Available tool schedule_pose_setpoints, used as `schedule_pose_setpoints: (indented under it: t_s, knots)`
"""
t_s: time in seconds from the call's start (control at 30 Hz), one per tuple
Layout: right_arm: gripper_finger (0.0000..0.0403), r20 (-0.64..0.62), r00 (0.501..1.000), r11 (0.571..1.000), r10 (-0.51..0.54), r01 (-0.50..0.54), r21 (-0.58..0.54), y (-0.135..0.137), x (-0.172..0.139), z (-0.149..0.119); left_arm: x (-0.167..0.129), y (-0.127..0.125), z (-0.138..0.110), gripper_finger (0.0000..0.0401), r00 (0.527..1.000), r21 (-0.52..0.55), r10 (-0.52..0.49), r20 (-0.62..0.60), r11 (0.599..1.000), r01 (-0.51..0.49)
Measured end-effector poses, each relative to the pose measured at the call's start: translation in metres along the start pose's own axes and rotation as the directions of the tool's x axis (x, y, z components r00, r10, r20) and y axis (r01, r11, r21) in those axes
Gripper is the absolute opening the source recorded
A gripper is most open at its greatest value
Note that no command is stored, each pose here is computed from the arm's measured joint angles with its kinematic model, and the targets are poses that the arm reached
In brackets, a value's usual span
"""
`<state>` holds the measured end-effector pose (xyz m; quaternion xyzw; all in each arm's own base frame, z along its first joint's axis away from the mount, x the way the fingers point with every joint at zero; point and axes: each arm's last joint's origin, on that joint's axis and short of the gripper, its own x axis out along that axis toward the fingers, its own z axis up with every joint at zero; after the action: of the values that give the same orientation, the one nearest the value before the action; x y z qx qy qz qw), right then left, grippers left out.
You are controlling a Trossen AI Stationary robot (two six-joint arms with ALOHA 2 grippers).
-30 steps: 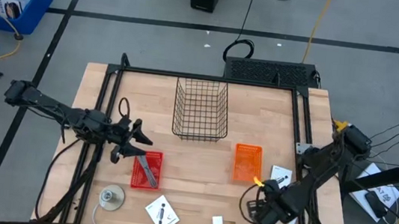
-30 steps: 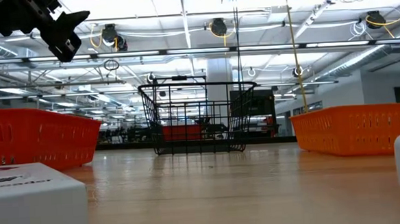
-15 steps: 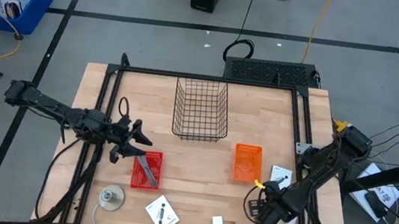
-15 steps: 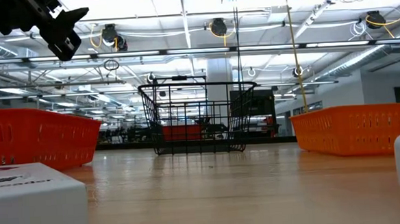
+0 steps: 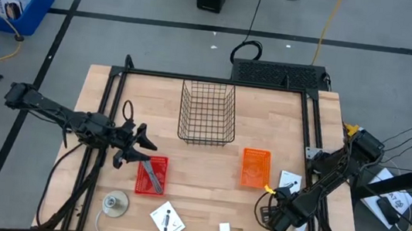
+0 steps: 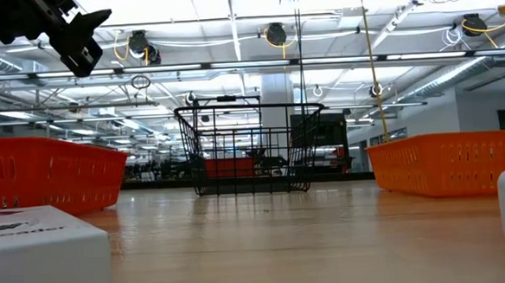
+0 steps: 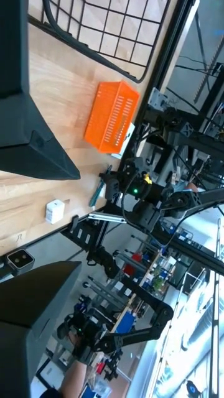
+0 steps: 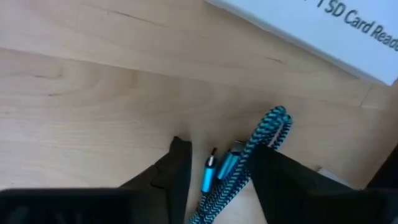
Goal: Pick and place items into bin
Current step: Put the blue charger cable into the red bin
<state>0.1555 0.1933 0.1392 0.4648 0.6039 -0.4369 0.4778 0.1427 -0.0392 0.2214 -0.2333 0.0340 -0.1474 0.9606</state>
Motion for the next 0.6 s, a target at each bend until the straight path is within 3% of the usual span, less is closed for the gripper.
schedule_pose_setpoints:
  t_s: [0.23,0.4,0.6]
  knots:
    - [0.0018,-0.014,1.0,1.0,0.006,-0.007,-0.004,0.001,0.0,-0.001,0.0,0.0,0.0,0.0228,1.0,-0.004,0.002,-0.004,1.0,-0.002]
    - [0.0013,-0.024,0.999,1.0,0.024,-0.024,-0.01,0.003,0.0,-0.002,0.0,0.0,0.0,0.0228,1.0,-0.001,0.002,-0.003,1.0,-0.002]
    - [0.0008,-0.019,0.988,0.986,0.156,-0.157,-0.051,0.012,-0.001,-0.005,0.0,0.0,0.0,0.0228,1.0,0.0,0.001,-0.002,1.0,-0.001]
